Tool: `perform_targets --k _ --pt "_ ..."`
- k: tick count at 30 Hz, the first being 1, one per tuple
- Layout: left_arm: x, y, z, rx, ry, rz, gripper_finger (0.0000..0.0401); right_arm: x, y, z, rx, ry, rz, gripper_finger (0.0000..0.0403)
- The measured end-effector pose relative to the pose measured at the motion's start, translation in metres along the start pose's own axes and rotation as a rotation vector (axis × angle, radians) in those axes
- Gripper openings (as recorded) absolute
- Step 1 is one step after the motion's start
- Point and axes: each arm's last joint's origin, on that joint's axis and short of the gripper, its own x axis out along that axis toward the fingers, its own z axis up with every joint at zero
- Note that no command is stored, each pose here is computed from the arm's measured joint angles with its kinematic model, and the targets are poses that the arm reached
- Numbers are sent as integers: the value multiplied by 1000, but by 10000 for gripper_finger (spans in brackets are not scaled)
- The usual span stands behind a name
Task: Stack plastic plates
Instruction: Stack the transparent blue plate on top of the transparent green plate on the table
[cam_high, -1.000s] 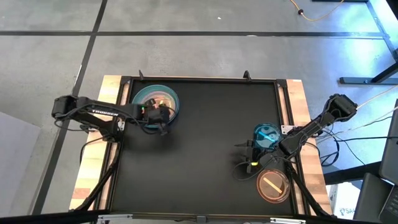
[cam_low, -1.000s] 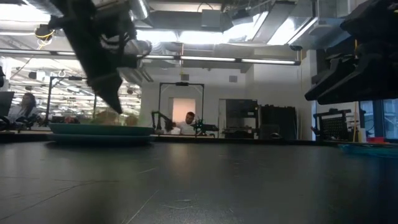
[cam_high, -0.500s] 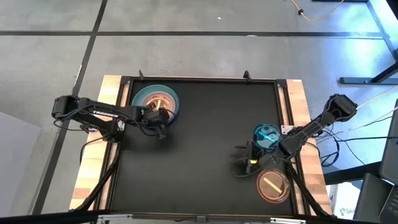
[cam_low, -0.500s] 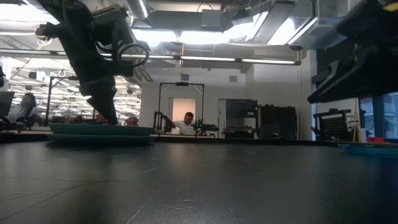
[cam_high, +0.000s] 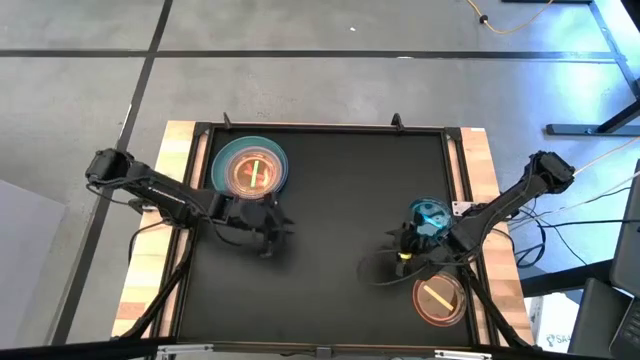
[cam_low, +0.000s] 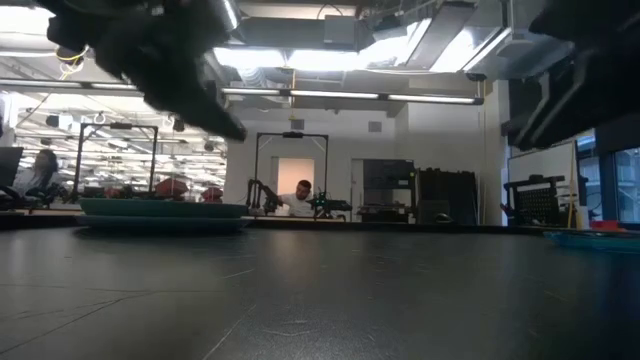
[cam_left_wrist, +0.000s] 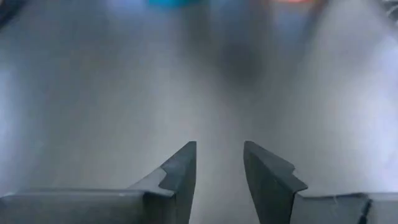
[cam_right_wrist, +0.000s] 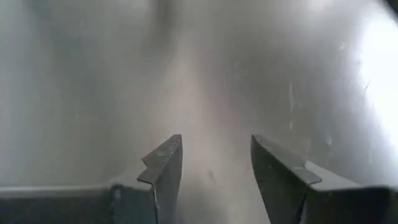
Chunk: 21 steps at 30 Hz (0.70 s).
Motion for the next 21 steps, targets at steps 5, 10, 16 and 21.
perform_targets --k 5,10,16,21 --pt "9 -21 8 33 -146 -96 128 -1 -7 -11 65 122 -36 184" --pt "24 -37 5 39 -208 -140 128 -3 -15 -21 134 248 -88 184" --pt "46 -44 -1 68 -271 -146 128 -5 -20 -27 210 320 -140 184" --pt "58 -47 -10 62 -260 -152 128 -6 -19 -29 249 386 -110 184"
